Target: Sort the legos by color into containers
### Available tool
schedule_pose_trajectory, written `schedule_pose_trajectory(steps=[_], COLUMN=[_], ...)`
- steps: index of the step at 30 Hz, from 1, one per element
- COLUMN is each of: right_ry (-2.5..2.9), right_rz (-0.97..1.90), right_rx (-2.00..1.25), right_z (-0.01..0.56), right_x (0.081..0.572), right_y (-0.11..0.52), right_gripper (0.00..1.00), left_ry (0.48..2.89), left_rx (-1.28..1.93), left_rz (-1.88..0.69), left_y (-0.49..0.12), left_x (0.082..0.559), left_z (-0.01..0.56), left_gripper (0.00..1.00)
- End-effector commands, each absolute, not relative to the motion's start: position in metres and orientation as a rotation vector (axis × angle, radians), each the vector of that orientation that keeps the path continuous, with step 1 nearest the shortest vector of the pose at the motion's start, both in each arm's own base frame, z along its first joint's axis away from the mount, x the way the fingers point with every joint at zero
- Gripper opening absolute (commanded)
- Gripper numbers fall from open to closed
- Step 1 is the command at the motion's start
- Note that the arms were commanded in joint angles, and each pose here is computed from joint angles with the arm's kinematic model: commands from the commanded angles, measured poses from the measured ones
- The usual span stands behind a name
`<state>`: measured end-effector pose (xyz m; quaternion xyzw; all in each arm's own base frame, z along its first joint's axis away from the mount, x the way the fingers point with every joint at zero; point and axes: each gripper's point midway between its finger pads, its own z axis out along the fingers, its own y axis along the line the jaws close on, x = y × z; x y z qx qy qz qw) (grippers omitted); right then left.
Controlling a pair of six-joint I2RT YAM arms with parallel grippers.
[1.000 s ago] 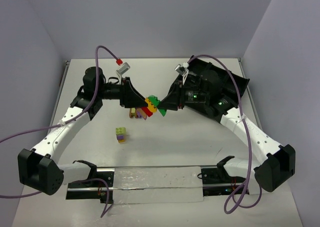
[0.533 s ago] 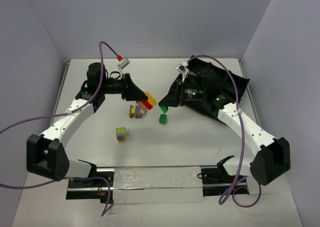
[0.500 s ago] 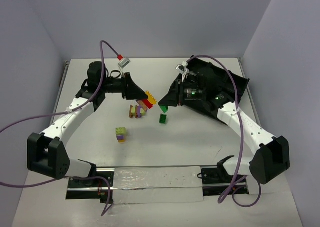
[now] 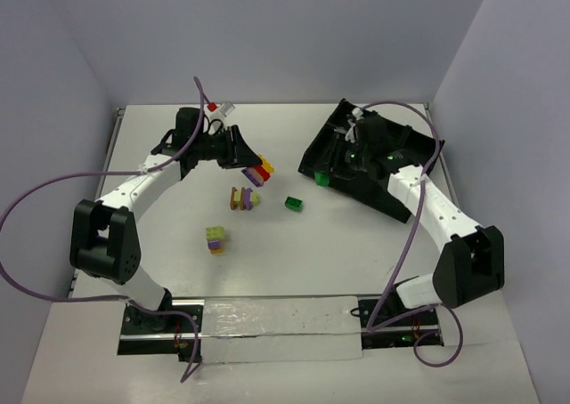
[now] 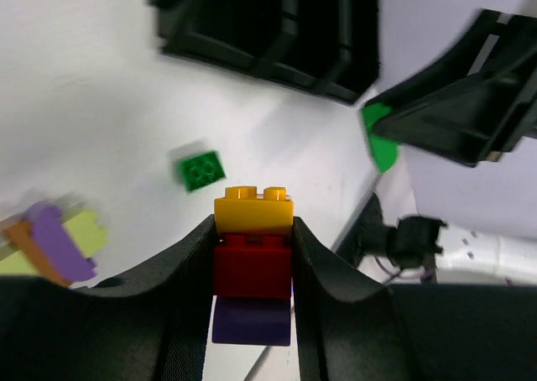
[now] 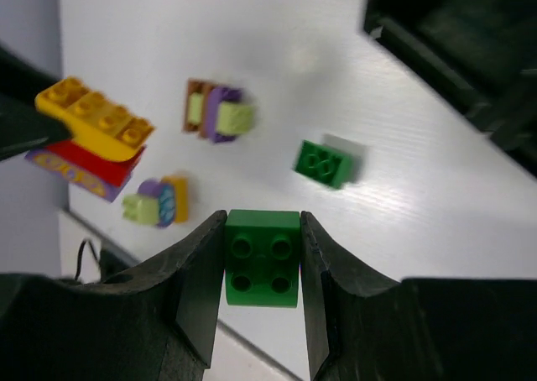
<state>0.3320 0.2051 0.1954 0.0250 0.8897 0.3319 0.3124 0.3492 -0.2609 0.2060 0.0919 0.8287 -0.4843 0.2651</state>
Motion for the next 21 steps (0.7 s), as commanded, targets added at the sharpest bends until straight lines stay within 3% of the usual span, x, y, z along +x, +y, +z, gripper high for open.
schedule_pose_trajectory(steps=[1, 9, 21], right_ry=[2.26, 2.149, 2.08], right_rz=[0.553, 0.262, 0.073], right_rx=[0.311, 0.507, 0.604], right_z=[0.223, 0.25, 0.262], right_x=[0.365, 0.398, 0.496], right_y=[0.136, 0.068, 0.053], right_gripper=[0.0, 0.0, 0.0], left_ry=[2.212, 2.226, 2.248], left_rx=[0.135, 0.071, 0.054], left_rz=[-1.119, -1.011, -0.966], left_y=[-0.247, -0.239, -0.236], left_x=[0.381, 0.398, 0.406], left_z=[0.229, 0.236, 0.236], left_gripper=[0.0, 0.0, 0.0])
